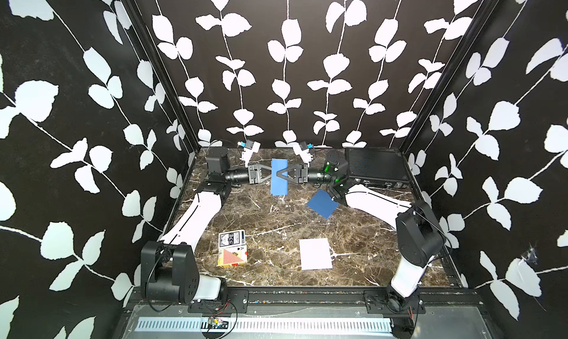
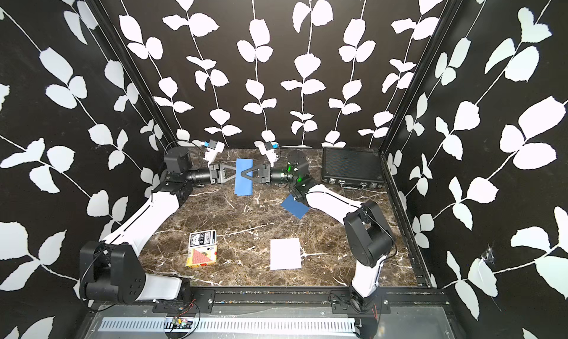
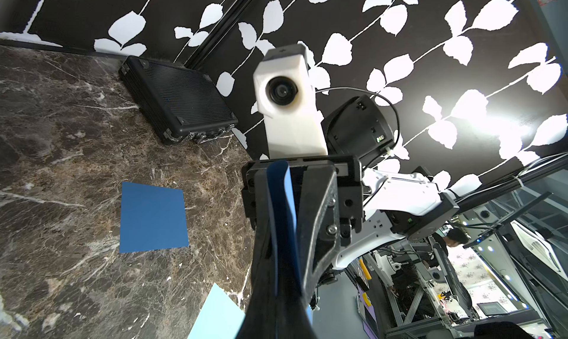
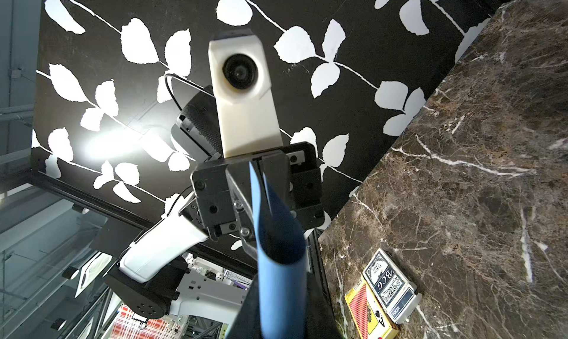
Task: Fold the square paper along the opposite sides
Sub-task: Fold the paper.
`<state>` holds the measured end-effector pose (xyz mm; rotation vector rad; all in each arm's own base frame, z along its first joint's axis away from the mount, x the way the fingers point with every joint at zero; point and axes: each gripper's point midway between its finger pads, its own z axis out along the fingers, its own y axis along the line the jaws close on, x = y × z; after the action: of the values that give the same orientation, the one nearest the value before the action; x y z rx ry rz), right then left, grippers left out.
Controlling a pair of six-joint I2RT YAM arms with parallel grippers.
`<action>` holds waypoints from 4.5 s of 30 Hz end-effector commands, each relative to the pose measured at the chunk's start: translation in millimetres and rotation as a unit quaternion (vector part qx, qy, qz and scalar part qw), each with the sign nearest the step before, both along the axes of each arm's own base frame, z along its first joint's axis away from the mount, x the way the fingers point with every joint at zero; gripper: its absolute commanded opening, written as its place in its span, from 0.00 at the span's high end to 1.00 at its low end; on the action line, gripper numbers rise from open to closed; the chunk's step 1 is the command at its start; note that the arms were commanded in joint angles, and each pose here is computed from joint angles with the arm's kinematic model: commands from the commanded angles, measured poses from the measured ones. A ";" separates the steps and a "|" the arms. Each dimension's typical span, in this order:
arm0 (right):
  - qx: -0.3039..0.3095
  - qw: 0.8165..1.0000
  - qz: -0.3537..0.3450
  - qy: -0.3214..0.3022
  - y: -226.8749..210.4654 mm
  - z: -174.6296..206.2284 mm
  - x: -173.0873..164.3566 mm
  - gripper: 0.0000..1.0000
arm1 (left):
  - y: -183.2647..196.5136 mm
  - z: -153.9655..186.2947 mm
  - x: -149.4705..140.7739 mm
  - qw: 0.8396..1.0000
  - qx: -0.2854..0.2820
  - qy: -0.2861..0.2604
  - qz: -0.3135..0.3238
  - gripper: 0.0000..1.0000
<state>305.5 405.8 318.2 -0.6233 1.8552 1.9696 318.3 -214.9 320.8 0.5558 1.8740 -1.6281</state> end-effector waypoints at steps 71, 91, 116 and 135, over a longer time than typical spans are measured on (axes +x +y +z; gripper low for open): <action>0.035 0.997 0.045 -0.048 -13.1 17.3 -27.2 0.55 | -1.1 6.5 -3.1 1.000 -0.002 -0.015 0.003 1.00; 0.051 0.996 0.043 -0.057 1.4 27.6 -19.4 0.61 | -1.2 6.0 -5.6 1.000 -0.006 -0.015 0.003 1.00; 0.041 0.998 0.010 -0.054 5.1 22.1 -7.7 0.71 | -0.6 8.2 -10.3 1.000 -0.006 -0.020 0.002 1.00; 0.042 0.998 0.009 -0.047 8.6 18.8 -5.4 0.78 | -0.7 5.5 -10.6 1.000 -0.006 -0.017 0.003 1.00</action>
<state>302.2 410.6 310.4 -0.6440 1.8184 1.9855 318.9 -215.3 318.2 0.5243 1.8773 -1.6208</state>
